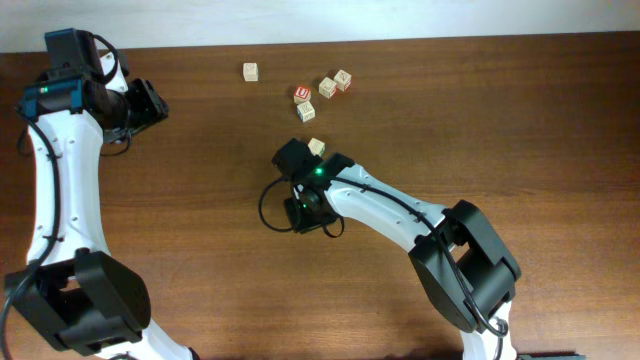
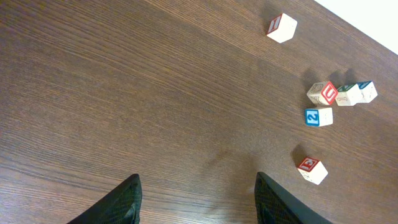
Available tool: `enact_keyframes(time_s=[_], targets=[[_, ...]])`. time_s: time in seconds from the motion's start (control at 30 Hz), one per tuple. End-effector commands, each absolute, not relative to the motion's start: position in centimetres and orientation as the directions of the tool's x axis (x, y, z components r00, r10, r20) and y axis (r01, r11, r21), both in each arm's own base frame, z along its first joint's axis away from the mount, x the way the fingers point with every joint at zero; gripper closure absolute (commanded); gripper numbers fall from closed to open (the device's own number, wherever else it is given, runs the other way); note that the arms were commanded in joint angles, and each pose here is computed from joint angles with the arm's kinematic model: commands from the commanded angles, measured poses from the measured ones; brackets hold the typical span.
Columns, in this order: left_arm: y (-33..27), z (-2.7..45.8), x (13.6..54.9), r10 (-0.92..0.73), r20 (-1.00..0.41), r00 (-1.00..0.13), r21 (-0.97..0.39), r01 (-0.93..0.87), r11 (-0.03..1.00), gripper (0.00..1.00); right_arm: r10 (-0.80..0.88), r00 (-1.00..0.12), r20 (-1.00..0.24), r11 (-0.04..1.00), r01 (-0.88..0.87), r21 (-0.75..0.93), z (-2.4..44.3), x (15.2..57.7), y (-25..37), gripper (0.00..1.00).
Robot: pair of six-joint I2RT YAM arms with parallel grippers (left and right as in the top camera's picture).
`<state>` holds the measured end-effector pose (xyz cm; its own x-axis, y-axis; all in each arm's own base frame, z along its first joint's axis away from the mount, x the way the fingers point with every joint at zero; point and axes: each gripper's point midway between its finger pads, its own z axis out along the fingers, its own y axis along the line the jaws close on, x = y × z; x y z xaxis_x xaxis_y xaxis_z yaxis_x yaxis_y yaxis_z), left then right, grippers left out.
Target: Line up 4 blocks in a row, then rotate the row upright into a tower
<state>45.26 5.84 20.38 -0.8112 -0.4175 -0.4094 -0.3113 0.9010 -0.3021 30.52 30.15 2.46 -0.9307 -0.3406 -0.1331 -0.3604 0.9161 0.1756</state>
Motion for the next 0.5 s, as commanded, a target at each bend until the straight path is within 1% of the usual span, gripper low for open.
enact_keyframes(time_s=[0.0, 0.1, 0.13, 0.17, 0.23, 0.3, 0.37, 0.47], targets=[[6.1, 21.1, 45.5, -0.422, -0.426, -0.8, -0.3, -0.315, 0.9, 0.44, -0.368, -0.919, -0.14, 0.914, -0.385, 0.125, 1.9, 30.7, 29.6, 0.72], [6.1, 21.1, 45.5, -0.422, -0.426, -0.8, -0.3, -0.315, 0.9, 0.44, -0.371, -0.918, -0.142, 0.913, -0.389, 0.125, 1.9, 30.8, 29.7, 0.72], [6.1, 21.1, 45.5, -0.422, -0.426, -0.8, -0.3, -0.315, 0.9, 0.44, -0.372, -0.917, -0.142, 0.912, -0.389, 0.126, 2.1, 30.8, 29.8, 0.73], [6.1, 21.1, 45.5, -0.422, -0.426, -0.8, -0.3, -0.315, 0.9, 0.43, -0.389, -0.911, -0.138, 0.904, -0.406, 0.134, 2.9, 30.8, 30.0, 0.77], [6.1, 21.1, 45.5, -0.422, -0.426, -0.8, -0.301, -0.315, 0.9, 0.44, -0.419, -0.89, -0.177, 0.882, -0.446, 0.153, 5.3, 31.1, 31.7, 0.77], [6.1, 21.1, 45.5, -0.422, -0.426, -0.8, -0.301, -0.315, 0.9, 0.44, -0.432, -0.872, -0.23, 0.865, -0.473, 0.167, 6.0, 31.5, 33.3, 0.77], [6.1, 21.1, 45.5, -0.422, -0.426, -0.8, -0.301, -0.315, 0.9, 0.43, -0.45, -0.852, -0.269, 0.852, -0.499, 0.156, 5.2, 32.1, 34.4, 0.77], [6.1, 21.1, 45.5, -0.422, -0.426, -0.8, -0.3, -0.315, 0.9, 0.44, -0.453, -0.856, -0.249, 0.866, -0.488, 0.104, 3.1, 32.7, 33.8, 0.79]])
